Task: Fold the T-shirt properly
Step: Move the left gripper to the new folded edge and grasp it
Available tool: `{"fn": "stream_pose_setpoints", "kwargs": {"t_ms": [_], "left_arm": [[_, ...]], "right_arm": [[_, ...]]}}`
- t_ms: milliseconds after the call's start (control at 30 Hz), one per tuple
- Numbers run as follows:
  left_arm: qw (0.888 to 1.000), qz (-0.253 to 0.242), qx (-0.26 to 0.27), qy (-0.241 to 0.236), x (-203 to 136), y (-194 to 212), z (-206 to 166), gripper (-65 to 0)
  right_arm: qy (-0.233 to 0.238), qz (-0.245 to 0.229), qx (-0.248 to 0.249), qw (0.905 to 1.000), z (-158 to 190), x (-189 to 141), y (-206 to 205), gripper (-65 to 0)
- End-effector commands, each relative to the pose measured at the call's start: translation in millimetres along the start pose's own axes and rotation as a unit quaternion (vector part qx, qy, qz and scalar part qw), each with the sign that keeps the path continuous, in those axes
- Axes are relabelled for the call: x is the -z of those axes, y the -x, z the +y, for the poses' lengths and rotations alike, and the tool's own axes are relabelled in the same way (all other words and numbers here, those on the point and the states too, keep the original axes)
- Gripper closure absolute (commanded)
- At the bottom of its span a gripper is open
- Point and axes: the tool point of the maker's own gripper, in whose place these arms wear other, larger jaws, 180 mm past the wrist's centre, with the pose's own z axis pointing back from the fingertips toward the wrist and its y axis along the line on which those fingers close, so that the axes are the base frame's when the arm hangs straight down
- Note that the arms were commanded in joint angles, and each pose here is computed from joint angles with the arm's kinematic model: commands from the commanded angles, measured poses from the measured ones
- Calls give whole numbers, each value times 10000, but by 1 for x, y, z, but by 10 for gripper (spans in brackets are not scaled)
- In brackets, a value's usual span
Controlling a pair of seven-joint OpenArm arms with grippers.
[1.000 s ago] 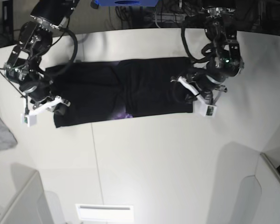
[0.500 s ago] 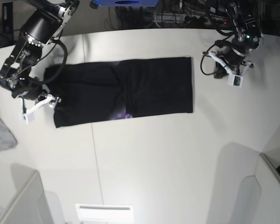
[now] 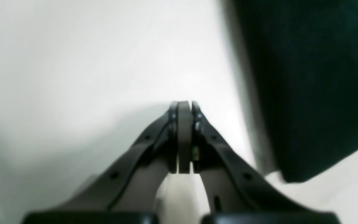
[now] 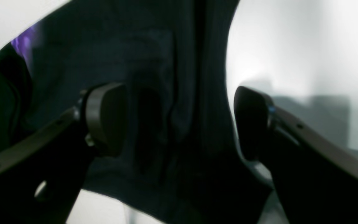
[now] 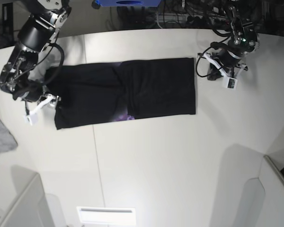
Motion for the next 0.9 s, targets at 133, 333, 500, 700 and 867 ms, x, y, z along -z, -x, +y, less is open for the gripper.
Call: {"fn": "stream_pose_setpoints", "kwargs": {"t_ms": [133,333,500,700,867], "left_arm": [[9999,-63,-63,94,10,-6,-2,0],[9997,-122,-44,216,21,-16,-9,0],[9997,-134,-121,132,30,-23,-17,0],[9994,-277,-96,160,36,-39,-21,0],[9995,-235,-166,157,47,-43,-15,0]], "right_arm": [[52,295,0,9995,-2,2,20,-488],[29,535,-116,9985,3,8,36,-488],[-77,720,-268,9970,15,18,46,-488],[-36,754,-308,9967,13,17,46,-486],[76,806,-332,9962,4,12,49,-486]]}}
